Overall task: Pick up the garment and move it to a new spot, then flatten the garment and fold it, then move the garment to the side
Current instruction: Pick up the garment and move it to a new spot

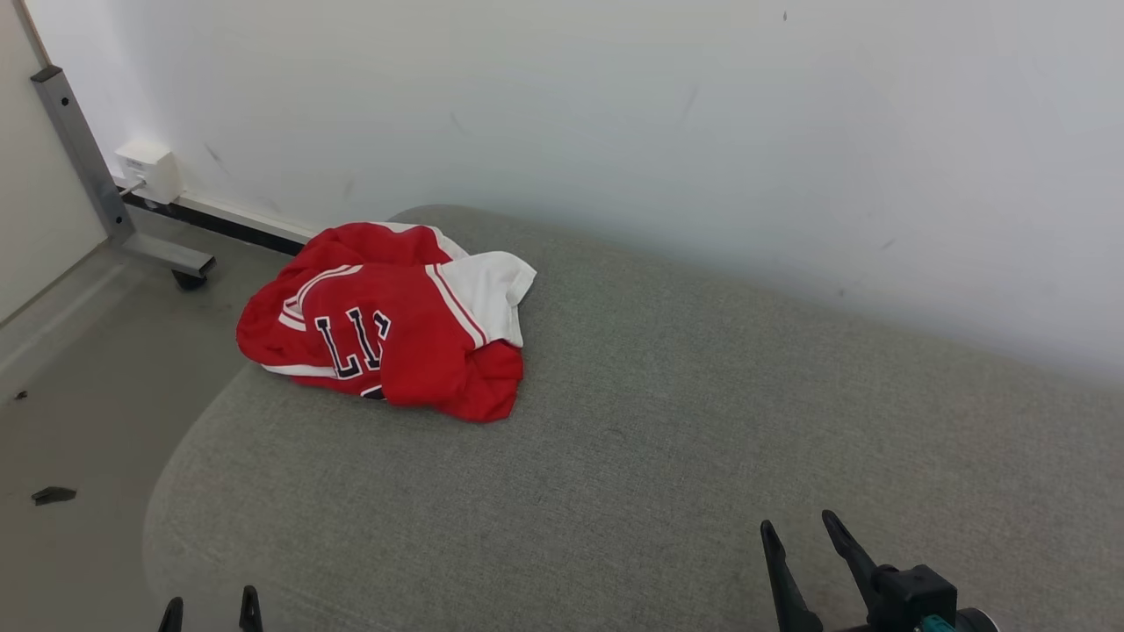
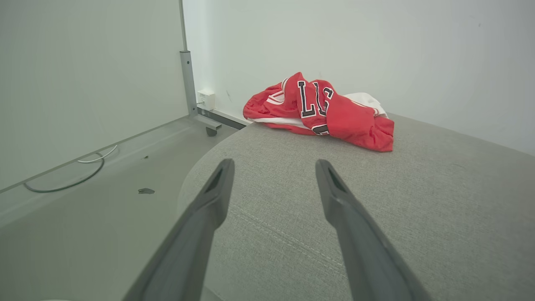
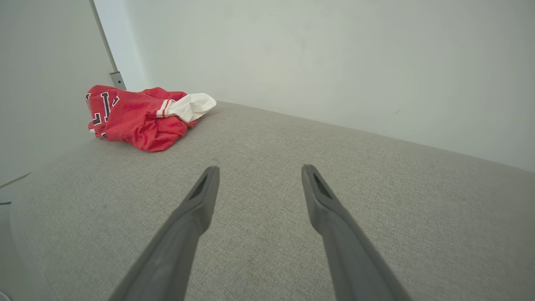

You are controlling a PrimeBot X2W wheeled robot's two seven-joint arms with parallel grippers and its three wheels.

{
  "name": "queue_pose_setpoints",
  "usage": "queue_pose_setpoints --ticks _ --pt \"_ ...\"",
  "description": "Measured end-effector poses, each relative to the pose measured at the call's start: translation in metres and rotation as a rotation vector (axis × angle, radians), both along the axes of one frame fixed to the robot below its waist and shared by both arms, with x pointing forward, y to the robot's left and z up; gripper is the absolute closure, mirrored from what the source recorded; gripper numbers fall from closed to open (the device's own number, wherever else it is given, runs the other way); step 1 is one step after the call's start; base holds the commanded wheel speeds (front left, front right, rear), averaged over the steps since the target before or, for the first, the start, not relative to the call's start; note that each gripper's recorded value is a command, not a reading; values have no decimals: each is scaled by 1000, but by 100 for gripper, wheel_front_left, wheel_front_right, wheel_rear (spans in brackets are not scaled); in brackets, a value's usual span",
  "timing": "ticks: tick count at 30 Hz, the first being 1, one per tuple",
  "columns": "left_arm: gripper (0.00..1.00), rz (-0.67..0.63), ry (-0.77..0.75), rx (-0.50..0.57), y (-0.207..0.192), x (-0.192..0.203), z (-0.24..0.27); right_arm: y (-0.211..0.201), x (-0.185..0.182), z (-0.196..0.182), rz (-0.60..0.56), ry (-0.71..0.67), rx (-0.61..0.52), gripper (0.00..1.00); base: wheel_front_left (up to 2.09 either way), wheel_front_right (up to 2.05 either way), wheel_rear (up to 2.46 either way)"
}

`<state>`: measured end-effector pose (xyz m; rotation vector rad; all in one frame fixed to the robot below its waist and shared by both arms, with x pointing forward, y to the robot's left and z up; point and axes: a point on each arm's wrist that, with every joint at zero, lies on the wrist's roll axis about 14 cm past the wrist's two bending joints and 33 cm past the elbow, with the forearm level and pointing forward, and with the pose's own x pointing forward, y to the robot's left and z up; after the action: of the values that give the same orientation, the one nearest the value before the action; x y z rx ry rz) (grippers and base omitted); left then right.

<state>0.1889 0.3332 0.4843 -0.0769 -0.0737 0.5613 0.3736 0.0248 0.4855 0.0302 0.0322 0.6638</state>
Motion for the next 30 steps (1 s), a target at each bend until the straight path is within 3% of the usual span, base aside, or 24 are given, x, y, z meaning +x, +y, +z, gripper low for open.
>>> queue_pose_setpoints --ticks 15,22,30 --pt "0 70 9 -44 6 -7 -2 17 5 -10 45 26 -10 0 0 0 0" --pt "0 -5 -6 -85 31 30 26 6 -3 -22 28 54 -24 0 0 0 0" --pt "0 -42 -68 -158 72 79 73 18 5 3 66 -44 -55 0 0 0 0"
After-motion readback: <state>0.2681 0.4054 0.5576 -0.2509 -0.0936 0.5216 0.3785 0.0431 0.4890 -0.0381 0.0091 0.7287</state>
